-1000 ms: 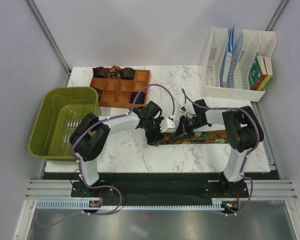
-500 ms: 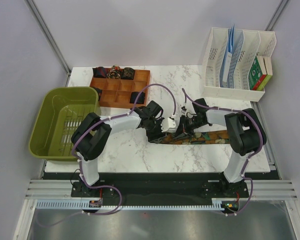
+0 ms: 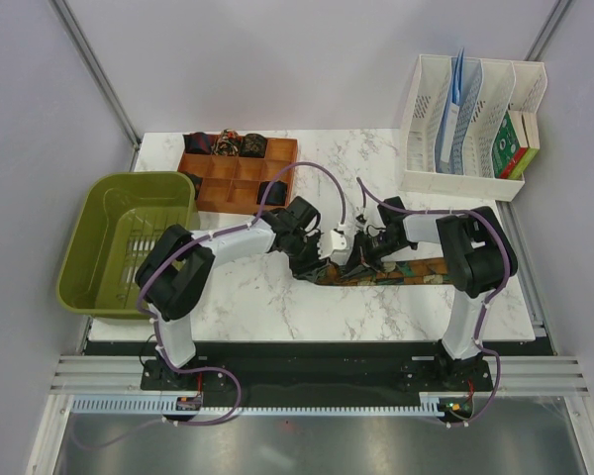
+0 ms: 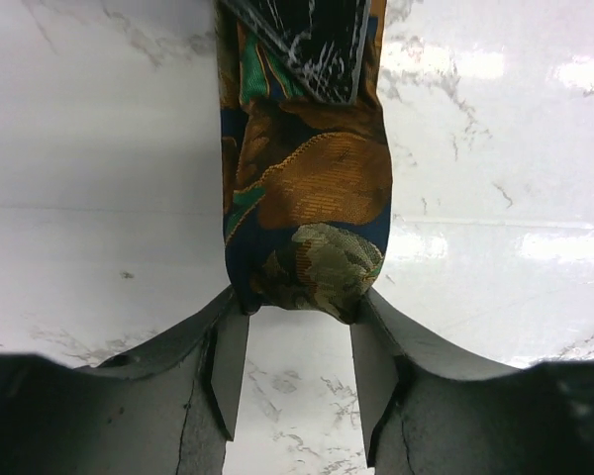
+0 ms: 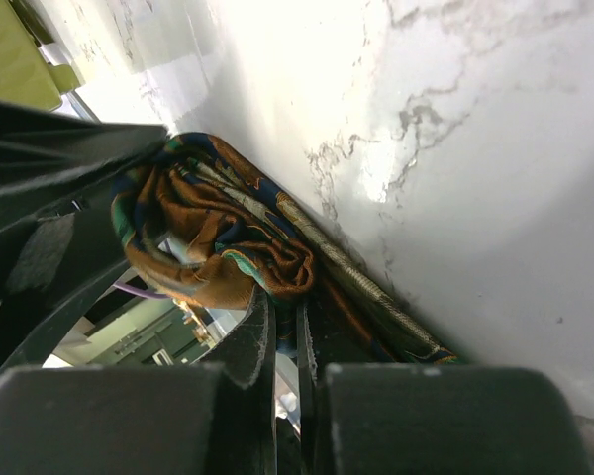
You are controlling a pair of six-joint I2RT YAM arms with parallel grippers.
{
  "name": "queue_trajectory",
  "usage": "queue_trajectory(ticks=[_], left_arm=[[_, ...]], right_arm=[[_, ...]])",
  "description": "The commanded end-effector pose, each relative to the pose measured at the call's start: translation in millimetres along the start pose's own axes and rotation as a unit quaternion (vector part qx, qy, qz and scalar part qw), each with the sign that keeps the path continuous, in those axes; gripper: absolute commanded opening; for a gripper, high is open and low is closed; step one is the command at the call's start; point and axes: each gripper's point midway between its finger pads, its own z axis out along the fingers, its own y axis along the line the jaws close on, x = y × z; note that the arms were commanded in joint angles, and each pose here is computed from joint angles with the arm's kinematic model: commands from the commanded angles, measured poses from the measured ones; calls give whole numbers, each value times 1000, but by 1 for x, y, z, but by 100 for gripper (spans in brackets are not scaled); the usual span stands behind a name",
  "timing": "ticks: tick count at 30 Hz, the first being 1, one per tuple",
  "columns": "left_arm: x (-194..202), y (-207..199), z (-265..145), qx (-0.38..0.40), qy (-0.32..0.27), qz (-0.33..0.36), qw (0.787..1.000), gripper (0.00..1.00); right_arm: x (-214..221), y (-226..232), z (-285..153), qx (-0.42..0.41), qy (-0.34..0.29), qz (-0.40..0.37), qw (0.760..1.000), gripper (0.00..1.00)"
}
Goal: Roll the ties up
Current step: Roll the tie at the center of the board.
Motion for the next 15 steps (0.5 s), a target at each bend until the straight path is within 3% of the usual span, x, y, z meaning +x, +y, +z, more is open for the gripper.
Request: queue_trajectory(ticks=[1, 10, 15], left_arm=[[-64, 5, -22, -6, -82, 30, 996, 50], [-92, -1, 12, 14, -84, 43, 995, 50], [-74, -4, 40, 26, -49, 40, 998, 50]], right_arm=[[-5, -41, 9, 82, -18, -13, 996, 0], [-6, -34, 11, 65, -20, -10, 998, 0], [-7, -27, 9, 49, -24, -15, 998, 0]])
